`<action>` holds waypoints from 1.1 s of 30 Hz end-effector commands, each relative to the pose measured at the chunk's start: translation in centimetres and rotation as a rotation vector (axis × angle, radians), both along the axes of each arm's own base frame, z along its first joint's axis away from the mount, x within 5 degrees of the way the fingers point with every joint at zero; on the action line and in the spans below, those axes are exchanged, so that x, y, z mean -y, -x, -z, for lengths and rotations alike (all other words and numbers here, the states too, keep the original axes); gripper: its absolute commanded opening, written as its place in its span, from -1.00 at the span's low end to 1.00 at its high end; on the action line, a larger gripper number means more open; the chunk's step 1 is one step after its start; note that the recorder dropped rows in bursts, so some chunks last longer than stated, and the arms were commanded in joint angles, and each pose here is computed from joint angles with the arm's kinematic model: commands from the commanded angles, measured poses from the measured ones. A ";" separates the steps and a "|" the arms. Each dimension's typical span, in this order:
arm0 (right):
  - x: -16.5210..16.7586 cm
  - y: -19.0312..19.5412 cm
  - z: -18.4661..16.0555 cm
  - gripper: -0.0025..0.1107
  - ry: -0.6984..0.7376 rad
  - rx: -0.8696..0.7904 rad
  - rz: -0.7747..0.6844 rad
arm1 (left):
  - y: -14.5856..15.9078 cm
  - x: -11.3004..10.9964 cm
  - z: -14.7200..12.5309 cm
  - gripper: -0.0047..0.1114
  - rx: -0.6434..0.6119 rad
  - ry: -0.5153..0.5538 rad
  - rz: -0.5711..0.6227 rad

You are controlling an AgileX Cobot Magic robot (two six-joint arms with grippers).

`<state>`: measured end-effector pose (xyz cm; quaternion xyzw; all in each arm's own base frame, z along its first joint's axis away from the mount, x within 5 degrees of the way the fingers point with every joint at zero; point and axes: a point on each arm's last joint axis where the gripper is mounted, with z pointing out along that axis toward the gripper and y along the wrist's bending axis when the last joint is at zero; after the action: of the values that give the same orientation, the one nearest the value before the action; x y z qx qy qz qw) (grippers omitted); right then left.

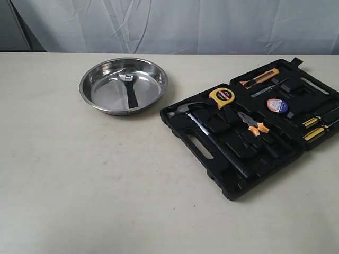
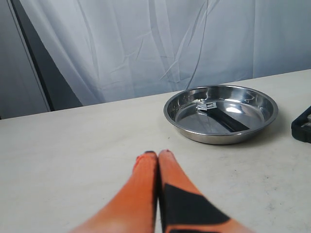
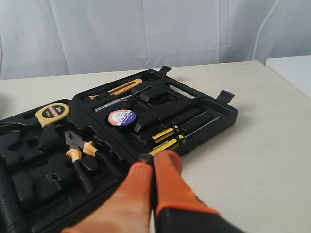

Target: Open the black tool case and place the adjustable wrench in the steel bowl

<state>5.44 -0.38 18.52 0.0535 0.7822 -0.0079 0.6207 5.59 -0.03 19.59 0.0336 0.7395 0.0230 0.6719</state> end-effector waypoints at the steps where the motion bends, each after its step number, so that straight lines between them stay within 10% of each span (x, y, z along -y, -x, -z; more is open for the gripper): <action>1: 0.0 0.0 0.0 -0.97 0.008 0.010 0.005 | 0.0 0.0 -0.1 -0.91 0.004 0.003 0.001; 33: 0.0 0.0 0.0 -0.97 -0.002 0.011 0.006 | 0.0 0.0 -0.1 -0.91 0.004 0.003 0.001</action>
<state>5.44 -0.37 18.53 0.0547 0.7821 -0.0061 0.6208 5.59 -0.03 19.59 0.0336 0.7395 0.0230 0.6719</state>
